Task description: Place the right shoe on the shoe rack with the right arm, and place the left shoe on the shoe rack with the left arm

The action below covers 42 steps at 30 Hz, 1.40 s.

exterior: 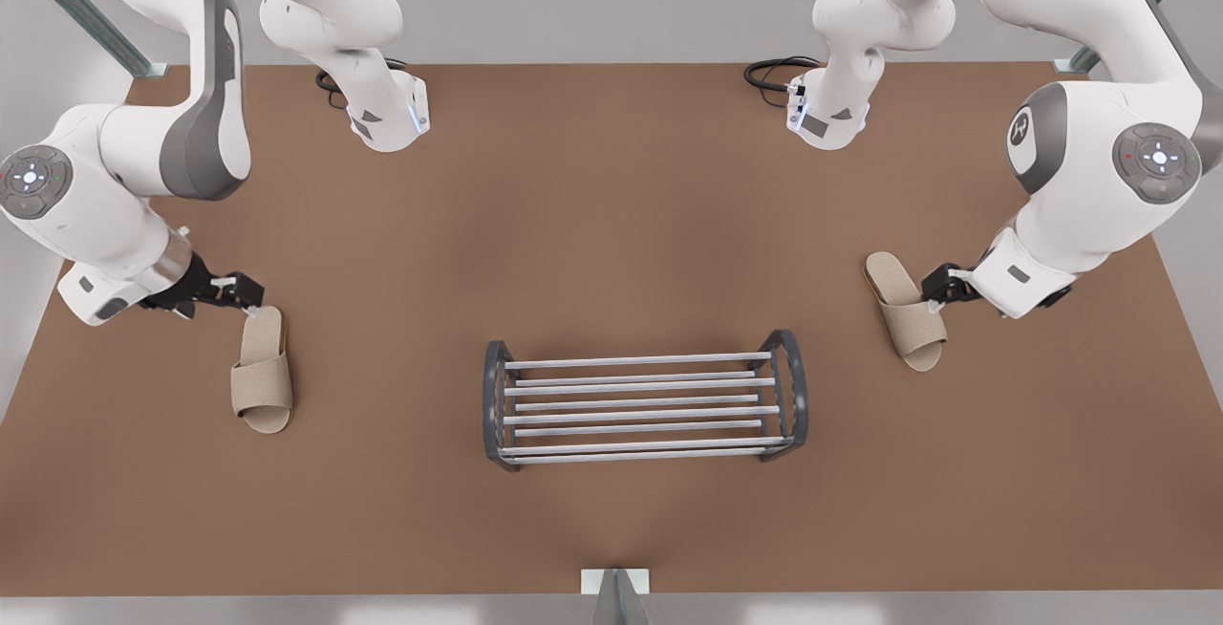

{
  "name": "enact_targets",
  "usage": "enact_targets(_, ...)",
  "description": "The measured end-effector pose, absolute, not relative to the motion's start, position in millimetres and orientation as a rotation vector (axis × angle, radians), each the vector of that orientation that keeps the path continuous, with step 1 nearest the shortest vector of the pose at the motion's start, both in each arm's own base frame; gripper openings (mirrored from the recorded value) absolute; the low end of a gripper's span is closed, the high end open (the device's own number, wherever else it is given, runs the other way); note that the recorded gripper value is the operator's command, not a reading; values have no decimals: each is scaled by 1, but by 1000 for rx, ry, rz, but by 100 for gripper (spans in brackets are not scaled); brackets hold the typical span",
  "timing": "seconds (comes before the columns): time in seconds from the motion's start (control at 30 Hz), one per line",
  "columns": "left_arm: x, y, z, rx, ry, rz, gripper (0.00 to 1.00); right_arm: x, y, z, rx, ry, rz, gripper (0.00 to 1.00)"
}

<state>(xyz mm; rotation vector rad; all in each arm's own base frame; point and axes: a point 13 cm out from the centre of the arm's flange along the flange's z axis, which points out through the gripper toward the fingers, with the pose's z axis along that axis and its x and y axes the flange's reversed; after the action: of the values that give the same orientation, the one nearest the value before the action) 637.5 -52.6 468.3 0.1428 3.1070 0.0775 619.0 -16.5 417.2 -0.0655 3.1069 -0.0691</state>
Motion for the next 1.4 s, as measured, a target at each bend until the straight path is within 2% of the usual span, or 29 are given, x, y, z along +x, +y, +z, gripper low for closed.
enact_targets(0.13, 629, -53, 448, 194, 3141, 117, 100, 625, -12, 411, -80, 3095, -63, 100)
enact_targets(0.17, 610, -55, 425, 246, 3179, 155, 100, 627, -13, 410, -79, 3092, -61, 100)
enact_targets(0.3, 501, -45, 309, 547, 3234, 366, 100, 632, -45, 398, 21, 3084, 38, 100)
enact_targets(0.37, 485, -41, 271, 704, 3160, 462, 100, 626, -88, 376, 177, 3083, 179, 100)
enact_targets(0.43, 482, -21, 246, 852, 3053, 605, 100, 611, -117, 334, 348, 3056, 411, 100)
enact_targets(0.53, 478, 10, 225, 994, 2892, 744, 100, 585, -113, 252, 585, 2895, 872, 100)
enact_targets(0.67, 490, 20, 213, 1225, 2602, 946, 100, 597, -95, 212, 626, 2576, 1039, 100)
enact_targets(0.77, 497, 4, 205, 1340, 2405, 1016, 100, 592, -137, 189, 714, 2341, 986, 100)
enact_targets(0.93, 484, -7, 185, 1225, 2375, 963, 100, 559, -186, 124, 756, 2194, 786, 100)
enact_targets(1.07, 476, 6, 165, 1097, 2402, 984, 100, 556, -167, 148, 607, 2139, 625, 100)
enact_targets(1.4, 475, 59, 137, 1156, 2179, 1170, 100, 523, -184, 96, 232, 2275, 287, 100)
